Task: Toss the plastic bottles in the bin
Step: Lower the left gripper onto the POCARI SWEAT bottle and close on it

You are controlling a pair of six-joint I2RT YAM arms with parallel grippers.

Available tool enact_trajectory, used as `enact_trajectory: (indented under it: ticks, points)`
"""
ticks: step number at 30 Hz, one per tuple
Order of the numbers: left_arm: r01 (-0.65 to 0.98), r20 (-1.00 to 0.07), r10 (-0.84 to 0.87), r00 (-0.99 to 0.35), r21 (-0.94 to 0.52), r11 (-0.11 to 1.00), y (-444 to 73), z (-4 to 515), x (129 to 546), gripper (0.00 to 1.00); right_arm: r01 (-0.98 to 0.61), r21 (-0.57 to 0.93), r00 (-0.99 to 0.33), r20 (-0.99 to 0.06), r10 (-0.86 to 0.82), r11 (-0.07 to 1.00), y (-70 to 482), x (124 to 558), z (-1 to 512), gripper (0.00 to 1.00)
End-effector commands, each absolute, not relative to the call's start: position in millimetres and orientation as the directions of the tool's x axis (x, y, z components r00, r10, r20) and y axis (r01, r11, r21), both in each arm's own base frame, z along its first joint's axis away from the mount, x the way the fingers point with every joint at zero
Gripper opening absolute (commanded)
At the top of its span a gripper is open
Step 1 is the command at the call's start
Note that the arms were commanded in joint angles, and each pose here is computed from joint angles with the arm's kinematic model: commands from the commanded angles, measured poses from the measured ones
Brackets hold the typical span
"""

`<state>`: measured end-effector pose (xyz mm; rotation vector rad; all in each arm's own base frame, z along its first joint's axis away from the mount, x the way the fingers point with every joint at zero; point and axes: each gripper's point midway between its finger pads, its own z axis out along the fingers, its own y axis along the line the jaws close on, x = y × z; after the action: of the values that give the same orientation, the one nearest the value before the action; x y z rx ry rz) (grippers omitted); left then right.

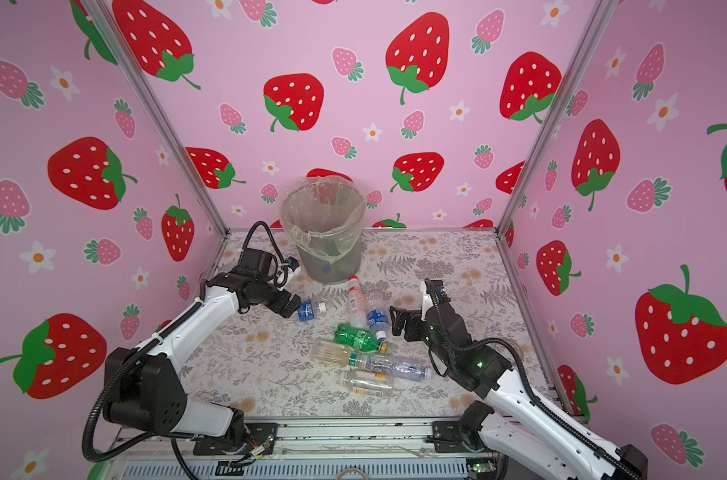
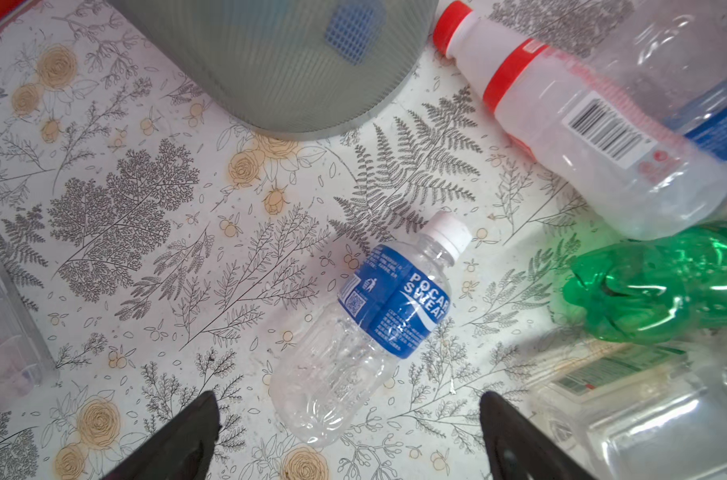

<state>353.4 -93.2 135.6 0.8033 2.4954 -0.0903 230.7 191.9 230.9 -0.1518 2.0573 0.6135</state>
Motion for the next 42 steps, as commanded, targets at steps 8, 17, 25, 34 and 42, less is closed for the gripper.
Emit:
enact_trajectory:
  ticks: [8,17,25,34,42]
  points:
    - [0.594,-0.426,0.531,-0.733,-0.020,0.804,-99.2,104.1,350.7,0.99,-0.298,0.339,-0.519,-0.842,0.146,0.893,174.2,230.6,233.2,0.99]
    - [0.572,-0.364,0.539,-0.759,0.023,0.820,-90.5,79.5,346.4,1.00,-0.286,0.333,-0.506,-0.849,0.153,0.899,167.4,229.5,235.6,0.99]
    - [0.555,-0.321,0.558,-0.766,0.110,0.825,-82.8,63.6,348.4,0.93,-0.258,0.354,-0.465,-0.861,0.205,0.899,152.0,225.4,241.0,0.99]
    - [0.569,-0.235,0.608,-0.758,0.218,0.793,-81.3,46.0,346.9,0.85,-0.278,0.357,-0.442,-0.872,0.211,0.892,146.8,219.3,244.0,0.99]
    - [0.577,-0.216,0.622,-0.753,0.238,0.781,-83.9,38.7,345.6,0.75,-0.269,0.349,-0.440,-0.874,0.207,0.898,145.4,220.9,242.8,0.99]
